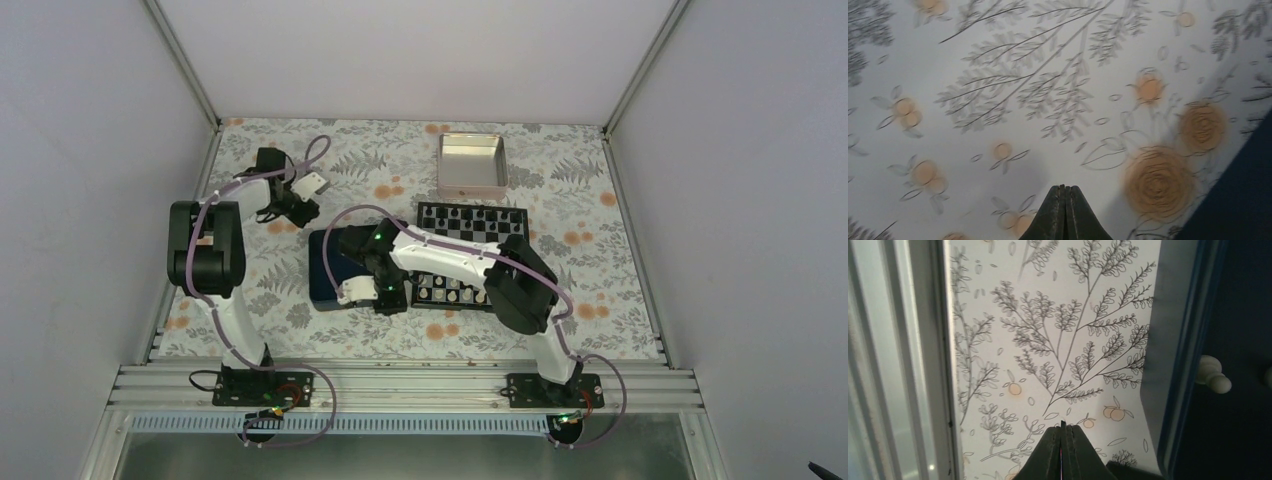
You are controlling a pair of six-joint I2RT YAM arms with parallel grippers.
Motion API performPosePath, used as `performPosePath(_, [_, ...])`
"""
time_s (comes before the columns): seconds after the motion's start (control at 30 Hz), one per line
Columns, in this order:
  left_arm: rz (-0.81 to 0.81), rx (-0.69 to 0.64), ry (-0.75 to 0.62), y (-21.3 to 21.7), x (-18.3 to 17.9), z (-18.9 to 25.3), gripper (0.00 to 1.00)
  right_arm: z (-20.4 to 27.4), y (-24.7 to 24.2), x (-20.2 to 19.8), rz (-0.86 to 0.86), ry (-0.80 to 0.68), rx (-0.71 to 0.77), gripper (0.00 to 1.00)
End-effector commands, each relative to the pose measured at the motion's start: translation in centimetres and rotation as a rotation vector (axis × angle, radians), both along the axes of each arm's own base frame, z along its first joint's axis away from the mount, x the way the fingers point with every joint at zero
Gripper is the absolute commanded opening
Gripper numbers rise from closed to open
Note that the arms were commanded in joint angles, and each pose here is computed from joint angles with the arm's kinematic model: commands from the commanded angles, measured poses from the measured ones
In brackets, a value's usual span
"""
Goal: Set up the chess pieces on the board
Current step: Adjust the storage box at the center of the board.
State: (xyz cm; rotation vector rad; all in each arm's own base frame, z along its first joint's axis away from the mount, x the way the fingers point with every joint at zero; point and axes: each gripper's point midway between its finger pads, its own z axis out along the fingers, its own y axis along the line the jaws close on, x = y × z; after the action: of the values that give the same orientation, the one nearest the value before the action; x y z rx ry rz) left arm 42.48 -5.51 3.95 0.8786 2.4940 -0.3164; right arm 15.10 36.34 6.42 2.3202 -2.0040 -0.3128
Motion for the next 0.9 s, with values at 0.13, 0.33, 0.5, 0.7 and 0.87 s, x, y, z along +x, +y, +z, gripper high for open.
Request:
performPosePath(0.13, [-0.131, -0.054, 0.045, -2.2, -4.3, -0.1, 0.02, -1.9, 0.2, 3.8, -0.062, -0.128, -0.031, 0.04])
performPosePath(0.33, [-0.140, -0.051, 0.071, -2.1, -7.6, -0.4, 0.02, -0.3, 0.6, 7.1, -0.113, -0.204, 0.019, 0.04])
performPosePath(0.5, [-0.166, -0.069, 0.070, -2.5, -9.7, 0.3, 0.02, 0.4, 0.2, 9.6, -0.145, -0.248, 0.047, 0.04])
performPosePath(0.7, [-0.191, -0.073, 0.078, -2.7, -11.6, 0.4, 0.02, 0.5, 0.4, 10.7, -0.150, -0.255, 0.065, 0.04])
performPosePath(0.87, [-0.237, -0.116, 0.107, -3.5, -13.7, 0.8, 0.02, 1.2, 0.3, 11.0, -0.143, -0.261, 0.066, 0.05])
